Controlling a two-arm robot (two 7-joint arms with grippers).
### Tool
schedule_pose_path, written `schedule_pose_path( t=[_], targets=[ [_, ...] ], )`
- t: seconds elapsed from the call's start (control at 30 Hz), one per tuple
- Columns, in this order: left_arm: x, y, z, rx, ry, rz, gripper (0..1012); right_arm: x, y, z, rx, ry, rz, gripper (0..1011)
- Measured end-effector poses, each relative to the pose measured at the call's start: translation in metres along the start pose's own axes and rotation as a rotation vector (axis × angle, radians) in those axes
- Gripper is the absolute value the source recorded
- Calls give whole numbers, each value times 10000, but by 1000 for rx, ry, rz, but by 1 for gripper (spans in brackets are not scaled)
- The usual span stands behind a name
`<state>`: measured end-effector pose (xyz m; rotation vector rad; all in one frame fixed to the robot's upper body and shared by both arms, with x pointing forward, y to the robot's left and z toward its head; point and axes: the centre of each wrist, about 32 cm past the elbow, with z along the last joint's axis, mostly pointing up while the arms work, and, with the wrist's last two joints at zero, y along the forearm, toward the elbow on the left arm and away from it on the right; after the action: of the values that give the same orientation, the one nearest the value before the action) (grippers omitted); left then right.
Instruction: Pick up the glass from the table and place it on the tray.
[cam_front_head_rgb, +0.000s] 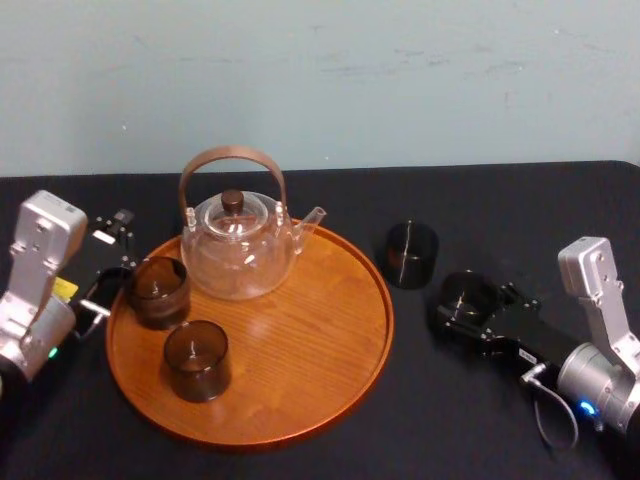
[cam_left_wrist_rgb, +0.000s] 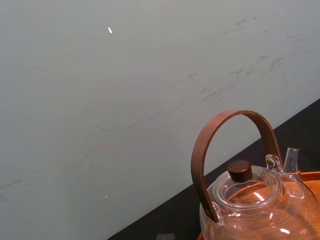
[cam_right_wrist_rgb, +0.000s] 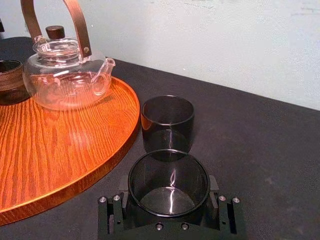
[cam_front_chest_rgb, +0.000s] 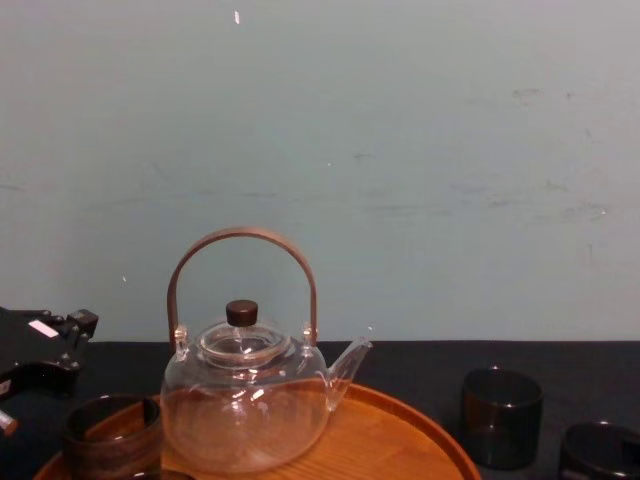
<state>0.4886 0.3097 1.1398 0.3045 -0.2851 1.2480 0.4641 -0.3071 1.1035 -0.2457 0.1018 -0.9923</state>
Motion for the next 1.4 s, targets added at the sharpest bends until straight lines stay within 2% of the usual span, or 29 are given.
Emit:
schedule_pose_path(
  t=[0.27,0.43,0.7,0.73,0.77,0.8,0.9,1.07,1.4],
  targets=[
    [0,0,0,0,0,0,0,10,-13,10,33,18,26,904],
    [0,0,0,0,0,0,0,-53,-55,130,73,-2,67,905],
    [0,0,0,0,0,0,0,-322,-59,270,117,-26,182,905],
    [0,0,0,0,0,0,0,-381,-42,288,122,-29,205,904],
    [0,0,0,0,0,0,0,-381,-42,288,122,-29,205,904],
    [0,0,0,0,0,0,0,-439,-20,296,123,-30,227,904],
    [0,0,0,0,0,0,0,-540,48,316,124,-36,267,904],
    [0,0,0,0,0,0,0,-662,183,330,122,-42,311,904],
    [0,0,0,0,0,0,0,-803,445,336,109,-41,360,904]
  ],
)
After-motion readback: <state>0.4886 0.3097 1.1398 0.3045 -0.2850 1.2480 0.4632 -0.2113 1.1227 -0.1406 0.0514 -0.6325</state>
